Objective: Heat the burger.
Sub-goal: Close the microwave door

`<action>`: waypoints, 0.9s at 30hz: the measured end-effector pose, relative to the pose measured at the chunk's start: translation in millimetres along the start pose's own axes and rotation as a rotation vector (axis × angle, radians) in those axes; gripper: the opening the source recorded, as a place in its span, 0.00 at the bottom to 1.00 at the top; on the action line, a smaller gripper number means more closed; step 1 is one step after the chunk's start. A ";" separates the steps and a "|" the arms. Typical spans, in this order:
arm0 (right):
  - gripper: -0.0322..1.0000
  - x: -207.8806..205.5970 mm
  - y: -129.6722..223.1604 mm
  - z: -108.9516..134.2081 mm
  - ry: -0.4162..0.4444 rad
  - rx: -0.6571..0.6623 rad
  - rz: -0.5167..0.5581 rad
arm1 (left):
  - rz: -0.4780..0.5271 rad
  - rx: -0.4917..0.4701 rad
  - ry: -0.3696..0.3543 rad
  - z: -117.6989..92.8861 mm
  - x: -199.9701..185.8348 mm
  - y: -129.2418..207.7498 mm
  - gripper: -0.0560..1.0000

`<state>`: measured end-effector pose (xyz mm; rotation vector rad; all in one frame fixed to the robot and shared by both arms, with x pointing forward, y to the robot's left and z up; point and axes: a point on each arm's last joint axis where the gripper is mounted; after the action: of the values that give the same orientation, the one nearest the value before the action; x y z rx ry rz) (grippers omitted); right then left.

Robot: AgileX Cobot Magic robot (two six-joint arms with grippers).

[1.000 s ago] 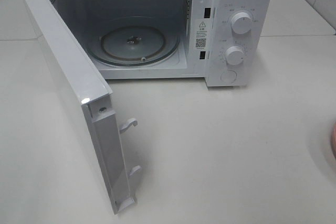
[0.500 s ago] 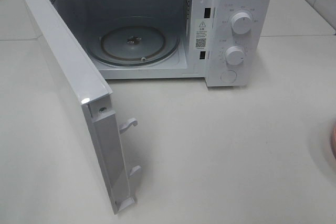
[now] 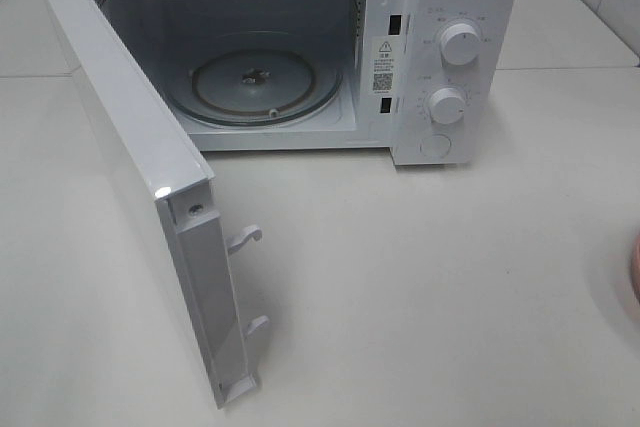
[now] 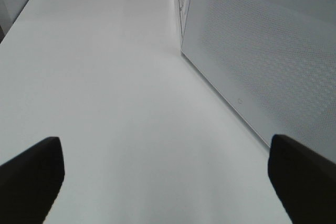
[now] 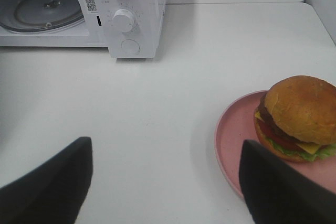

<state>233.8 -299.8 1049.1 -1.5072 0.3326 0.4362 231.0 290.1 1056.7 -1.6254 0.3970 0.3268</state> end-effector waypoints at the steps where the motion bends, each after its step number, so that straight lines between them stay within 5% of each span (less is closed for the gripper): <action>1: 0.77 0.0 0.0 0.0 0.000 0.000 0.000 | 0.000 0.000 0.000 0.0 0.0 0.0 0.97; 27: 0.77 0.0 0.0 0.0 0.000 0.000 0.000 | 0.000 -0.004 0.008 -0.7 0.0 0.0 0.97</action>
<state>233.8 -299.8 1049.1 -1.5072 0.3326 0.4362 231.0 289.4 1056.8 -1.6314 0.4024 0.3214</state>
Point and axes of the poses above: a point on each arm's last joint axis where the gripper is mounted, x pointing out along that axis toward the gripper, z along the wrist's bending axis when the last joint is at zero, y = z × x, and after that the axes turned 1 degree about -x, right-handed
